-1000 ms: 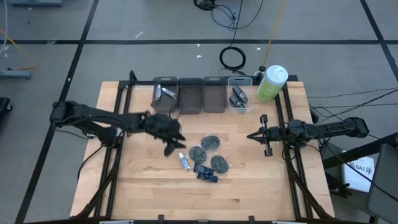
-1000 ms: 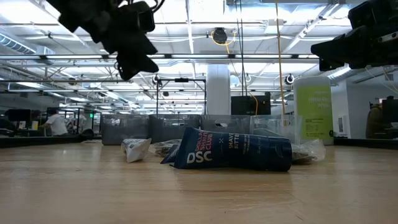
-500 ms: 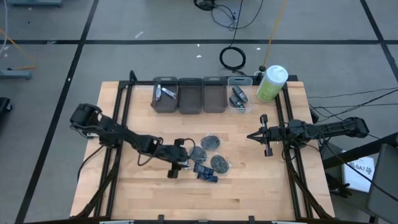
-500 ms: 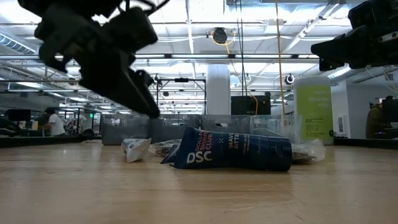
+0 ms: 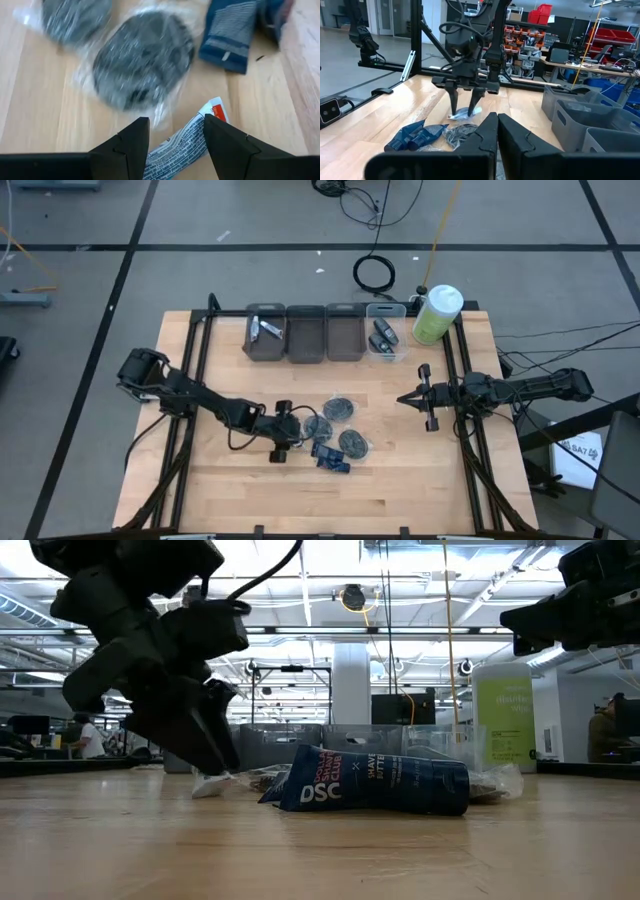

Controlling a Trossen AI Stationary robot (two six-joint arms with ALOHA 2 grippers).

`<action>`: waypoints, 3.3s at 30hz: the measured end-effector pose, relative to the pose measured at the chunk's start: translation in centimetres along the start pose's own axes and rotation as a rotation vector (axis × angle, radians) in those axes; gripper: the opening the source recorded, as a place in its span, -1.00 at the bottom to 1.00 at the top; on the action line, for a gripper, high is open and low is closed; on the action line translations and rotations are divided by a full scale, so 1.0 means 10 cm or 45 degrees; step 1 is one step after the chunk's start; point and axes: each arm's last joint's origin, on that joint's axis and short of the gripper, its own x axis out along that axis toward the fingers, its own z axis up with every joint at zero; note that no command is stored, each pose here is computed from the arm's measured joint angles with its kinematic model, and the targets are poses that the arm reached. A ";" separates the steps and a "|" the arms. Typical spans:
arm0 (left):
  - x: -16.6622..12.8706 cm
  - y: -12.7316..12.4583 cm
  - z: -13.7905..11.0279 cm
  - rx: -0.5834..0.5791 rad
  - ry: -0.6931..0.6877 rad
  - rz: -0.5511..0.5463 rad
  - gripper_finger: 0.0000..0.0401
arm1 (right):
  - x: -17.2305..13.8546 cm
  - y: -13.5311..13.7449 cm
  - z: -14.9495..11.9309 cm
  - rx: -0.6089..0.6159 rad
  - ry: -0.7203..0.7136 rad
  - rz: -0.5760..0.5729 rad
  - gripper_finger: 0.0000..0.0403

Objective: Pick & Place Travel size toiletries
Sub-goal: Put the toothpaste into the left black bin

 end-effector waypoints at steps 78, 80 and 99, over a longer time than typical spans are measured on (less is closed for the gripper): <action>-0.21 0.06 -0.24 -0.405 0.327 0.140 -0.89 | 0.00 0.00 -0.02 0.000 0.026 0.003 -0.98; -0.25 0.06 -0.19 -0.364 0.304 0.118 -0.95 | 0.00 0.00 -0.02 0.001 0.026 0.003 -0.98; -1.61 0.41 0.18 -0.168 -0.485 0.690 -0.96 | 0.00 0.00 -0.02 0.001 0.026 0.003 -0.98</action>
